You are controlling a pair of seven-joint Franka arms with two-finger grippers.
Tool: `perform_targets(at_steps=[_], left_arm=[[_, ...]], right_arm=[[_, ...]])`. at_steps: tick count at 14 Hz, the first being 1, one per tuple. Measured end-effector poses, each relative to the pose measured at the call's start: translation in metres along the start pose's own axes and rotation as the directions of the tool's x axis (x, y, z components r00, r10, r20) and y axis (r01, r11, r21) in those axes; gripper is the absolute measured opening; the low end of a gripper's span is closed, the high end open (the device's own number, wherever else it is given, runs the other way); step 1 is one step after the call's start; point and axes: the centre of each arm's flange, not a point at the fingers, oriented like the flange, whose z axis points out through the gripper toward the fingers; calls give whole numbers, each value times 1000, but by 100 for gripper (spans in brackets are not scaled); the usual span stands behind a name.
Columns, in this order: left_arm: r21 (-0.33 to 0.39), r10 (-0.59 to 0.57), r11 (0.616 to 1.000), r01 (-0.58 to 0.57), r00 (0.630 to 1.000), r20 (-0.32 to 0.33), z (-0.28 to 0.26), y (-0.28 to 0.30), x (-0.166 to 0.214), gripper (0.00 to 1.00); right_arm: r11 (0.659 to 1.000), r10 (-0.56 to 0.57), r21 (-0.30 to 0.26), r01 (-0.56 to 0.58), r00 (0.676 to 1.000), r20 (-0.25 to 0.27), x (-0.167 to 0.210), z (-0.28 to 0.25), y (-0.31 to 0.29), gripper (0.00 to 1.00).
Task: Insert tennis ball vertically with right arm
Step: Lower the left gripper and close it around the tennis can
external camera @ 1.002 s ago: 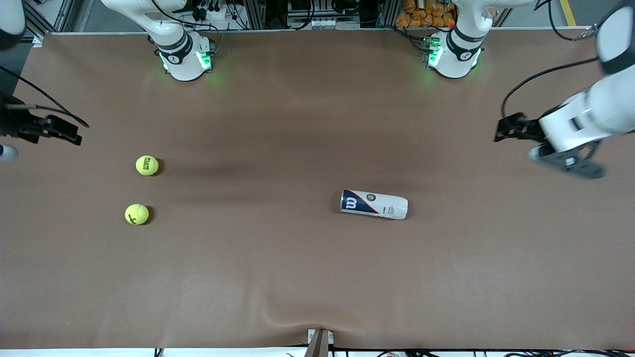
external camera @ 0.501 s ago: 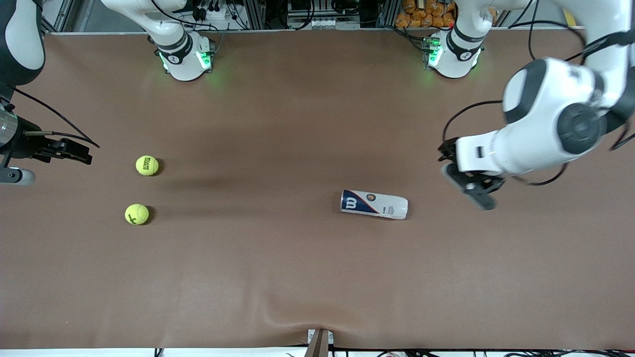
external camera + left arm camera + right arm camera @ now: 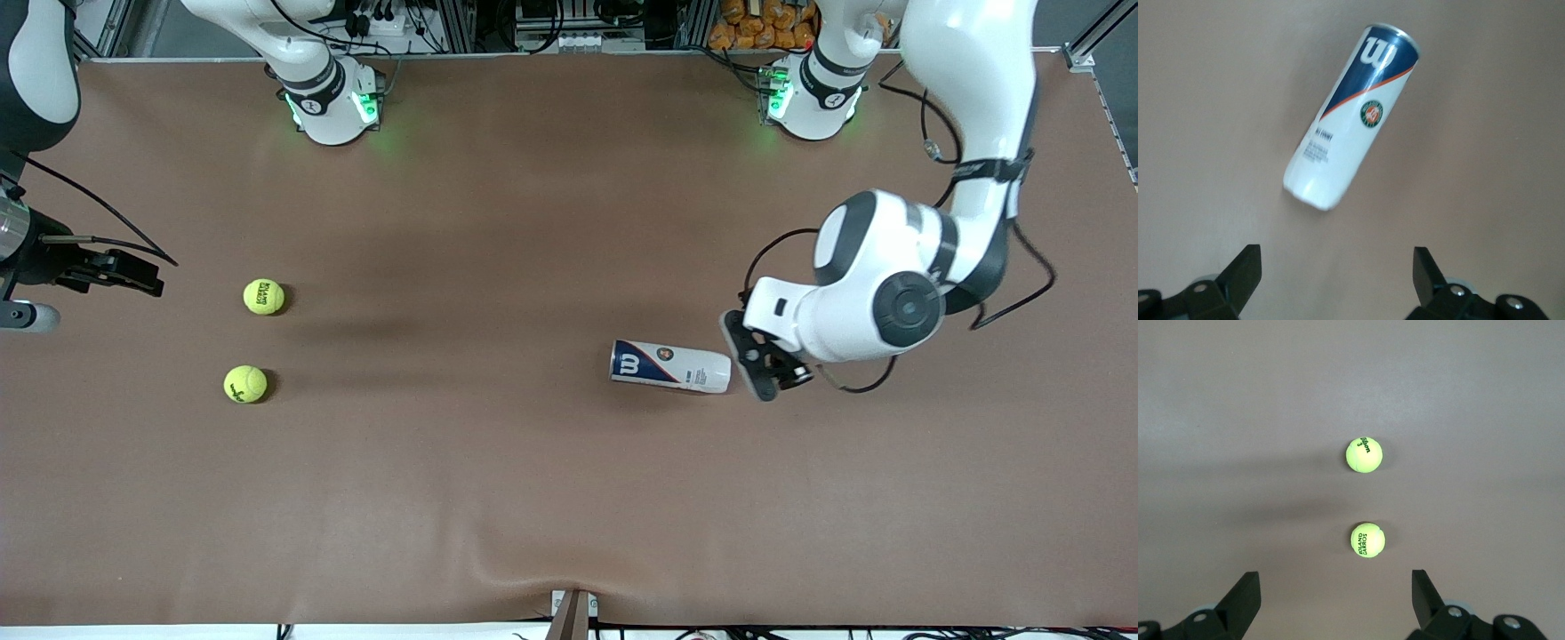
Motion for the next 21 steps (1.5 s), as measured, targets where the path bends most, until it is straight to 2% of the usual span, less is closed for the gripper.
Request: perform_targets(at_steps=[3, 8, 13, 17, 21], left_arm=[[10, 130, 991, -130, 991, -9, 40, -2, 22, 100], [31, 197, 980, -196, 980, -11, 79, -5, 39, 100], [89, 315, 946, -312, 949, -22, 108, -1, 62, 100], [111, 429, 895, -431, 902, 48, 117, 25, 89, 100], [119, 460, 875, -469, 883, 96, 121, 29, 92, 100]], right_arm=[[1000, 4, 0, -4, 1000, 10, 1, 4, 0, 100], [1000, 18, 0, -18, 1000, 20, 0, 6, 4, 100], [1000, 19, -1, -19, 1000, 21, 0, 6, 4, 100], [1000, 20, -1, -20, 1000, 23, 0, 6, 4, 100], [1000, 22, -1, -22, 999, 23, 0, 6, 5, 100]])
